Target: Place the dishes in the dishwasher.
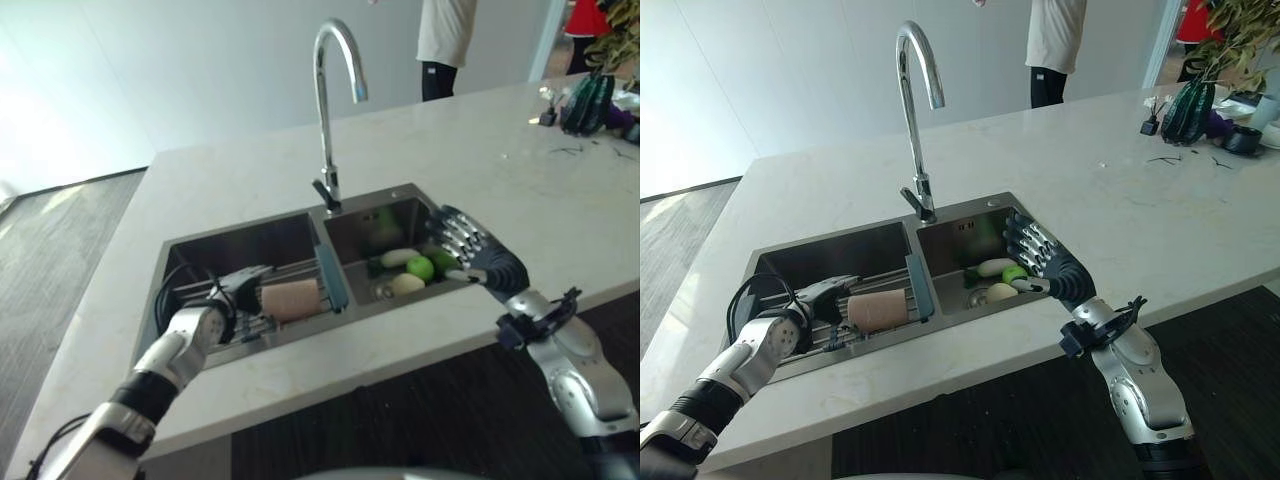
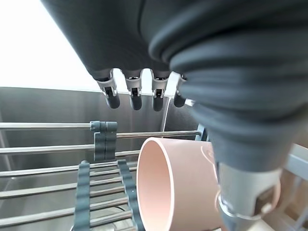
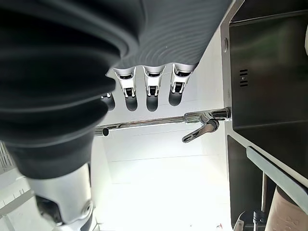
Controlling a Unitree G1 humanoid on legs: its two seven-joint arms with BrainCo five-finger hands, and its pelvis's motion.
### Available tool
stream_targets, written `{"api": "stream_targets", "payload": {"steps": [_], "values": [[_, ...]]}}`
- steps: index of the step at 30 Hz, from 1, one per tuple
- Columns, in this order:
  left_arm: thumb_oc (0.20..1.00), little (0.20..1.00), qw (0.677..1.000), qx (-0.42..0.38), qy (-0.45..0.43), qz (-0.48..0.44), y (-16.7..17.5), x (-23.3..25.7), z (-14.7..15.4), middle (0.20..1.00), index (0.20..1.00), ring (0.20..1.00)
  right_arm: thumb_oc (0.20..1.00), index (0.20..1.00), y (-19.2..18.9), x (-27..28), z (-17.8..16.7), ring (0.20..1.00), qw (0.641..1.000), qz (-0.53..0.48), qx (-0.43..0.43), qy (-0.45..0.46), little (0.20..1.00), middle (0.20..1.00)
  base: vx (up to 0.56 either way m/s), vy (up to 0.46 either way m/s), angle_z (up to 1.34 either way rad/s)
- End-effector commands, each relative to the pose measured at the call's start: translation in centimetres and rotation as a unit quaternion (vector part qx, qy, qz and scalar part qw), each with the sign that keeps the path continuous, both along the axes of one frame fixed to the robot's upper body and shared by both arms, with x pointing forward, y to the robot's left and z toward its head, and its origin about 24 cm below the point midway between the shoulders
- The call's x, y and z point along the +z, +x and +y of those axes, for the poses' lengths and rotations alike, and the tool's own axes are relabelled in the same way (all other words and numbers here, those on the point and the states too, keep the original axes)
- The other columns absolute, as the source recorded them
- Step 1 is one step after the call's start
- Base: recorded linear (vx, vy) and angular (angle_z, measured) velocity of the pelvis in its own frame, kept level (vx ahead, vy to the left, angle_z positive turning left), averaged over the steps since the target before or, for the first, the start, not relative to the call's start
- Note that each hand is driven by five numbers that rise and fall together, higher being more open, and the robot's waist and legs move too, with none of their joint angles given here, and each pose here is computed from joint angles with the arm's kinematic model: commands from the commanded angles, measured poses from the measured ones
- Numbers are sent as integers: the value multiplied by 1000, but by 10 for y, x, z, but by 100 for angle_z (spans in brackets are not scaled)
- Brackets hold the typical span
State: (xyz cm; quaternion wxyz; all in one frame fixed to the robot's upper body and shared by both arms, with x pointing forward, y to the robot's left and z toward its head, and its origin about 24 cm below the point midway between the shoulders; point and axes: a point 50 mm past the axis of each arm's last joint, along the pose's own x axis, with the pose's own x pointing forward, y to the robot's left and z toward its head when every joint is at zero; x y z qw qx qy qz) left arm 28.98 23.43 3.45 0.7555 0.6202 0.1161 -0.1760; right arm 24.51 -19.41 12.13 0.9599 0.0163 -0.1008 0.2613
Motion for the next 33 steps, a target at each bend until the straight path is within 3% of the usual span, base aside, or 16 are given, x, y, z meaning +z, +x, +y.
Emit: {"api": "stream_targets", "payload": {"steps": [1,33], "values": [[1000,1000,997,-2,39,-70,22,24,4,1000,1000,1000,1000,1000,1,37,7,1000,996,-93,12,8,1000,1000,14,0,-4],[1000,1000,998,37,44,-22,21,-5,6,1000,1000,1000,1000,1000,-2,35,8,1000,996,-86,17,-9,1000,1000,3,0,-2]]}}
